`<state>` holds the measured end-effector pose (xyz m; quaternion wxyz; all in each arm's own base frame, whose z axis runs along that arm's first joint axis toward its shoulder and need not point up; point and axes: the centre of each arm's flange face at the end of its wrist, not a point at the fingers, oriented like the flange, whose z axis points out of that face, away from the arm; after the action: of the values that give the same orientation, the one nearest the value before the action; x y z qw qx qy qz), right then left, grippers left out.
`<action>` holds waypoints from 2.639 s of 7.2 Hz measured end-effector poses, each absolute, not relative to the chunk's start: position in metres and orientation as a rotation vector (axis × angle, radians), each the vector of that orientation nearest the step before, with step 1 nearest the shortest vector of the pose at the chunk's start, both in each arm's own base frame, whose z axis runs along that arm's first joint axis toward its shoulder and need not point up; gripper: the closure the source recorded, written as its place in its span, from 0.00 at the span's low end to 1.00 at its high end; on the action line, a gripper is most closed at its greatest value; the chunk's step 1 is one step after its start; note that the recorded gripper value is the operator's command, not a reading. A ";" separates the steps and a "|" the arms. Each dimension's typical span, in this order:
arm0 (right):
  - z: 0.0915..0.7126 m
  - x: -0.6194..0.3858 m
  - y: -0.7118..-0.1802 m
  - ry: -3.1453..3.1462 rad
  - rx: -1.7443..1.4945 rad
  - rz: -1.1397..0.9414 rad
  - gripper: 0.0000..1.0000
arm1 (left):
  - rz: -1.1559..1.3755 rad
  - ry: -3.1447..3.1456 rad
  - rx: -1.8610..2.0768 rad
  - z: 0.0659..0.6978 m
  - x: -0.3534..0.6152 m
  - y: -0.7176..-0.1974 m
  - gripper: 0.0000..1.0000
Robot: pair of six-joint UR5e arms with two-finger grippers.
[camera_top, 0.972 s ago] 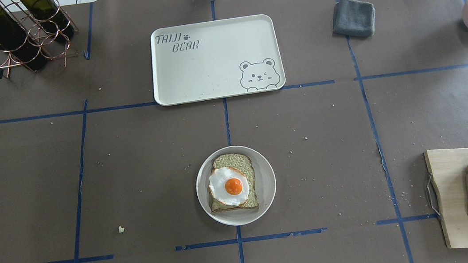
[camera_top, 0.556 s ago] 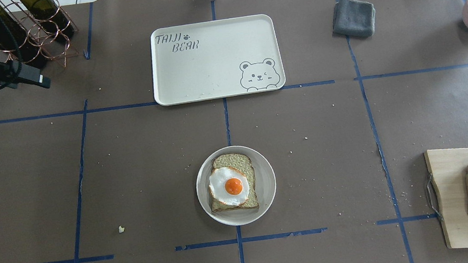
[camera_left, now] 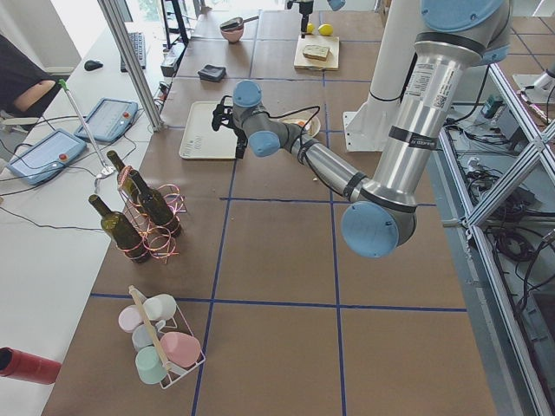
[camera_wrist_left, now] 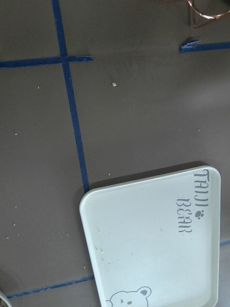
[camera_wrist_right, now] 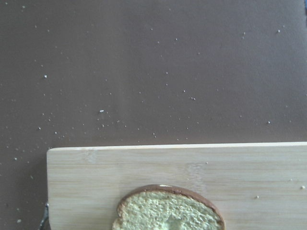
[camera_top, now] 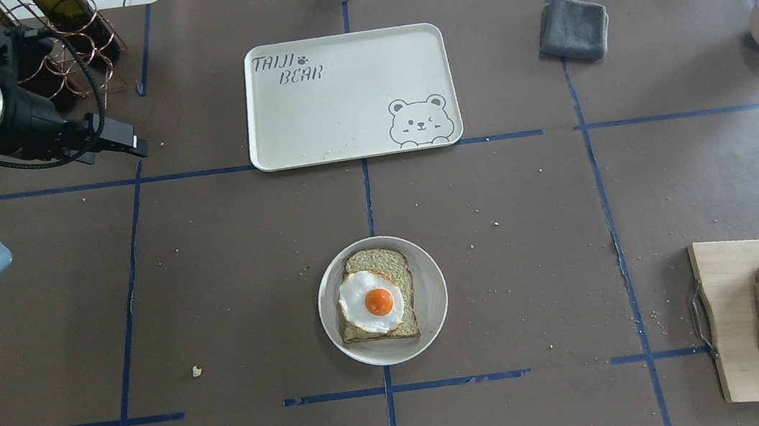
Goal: Make sandwich and place on tray
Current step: 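Lower the right gripper onto the board's bread slice while the left arm advances, then grasp the bread slice edge with the right gripper and lift it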
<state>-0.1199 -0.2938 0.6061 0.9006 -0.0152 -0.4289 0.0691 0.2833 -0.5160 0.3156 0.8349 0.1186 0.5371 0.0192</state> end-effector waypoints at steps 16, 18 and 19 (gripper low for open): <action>0.660 -0.151 -0.236 -0.892 -0.052 0.067 1.00 | 0.042 1.142 0.252 0.310 0.291 -0.517 0.00; 0.643 -0.155 -0.240 -0.920 -0.032 0.059 1.00 | 0.041 1.141 0.251 0.310 0.291 -0.517 0.00; 0.627 -0.157 -0.245 -0.950 -0.012 0.054 1.00 | 0.041 1.141 0.251 0.311 0.291 -0.517 0.00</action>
<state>-0.1572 -0.2448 0.6267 0.8890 -0.0059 -0.4572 0.0260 0.2906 -0.5170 0.3107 0.8340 0.1185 0.5385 0.0191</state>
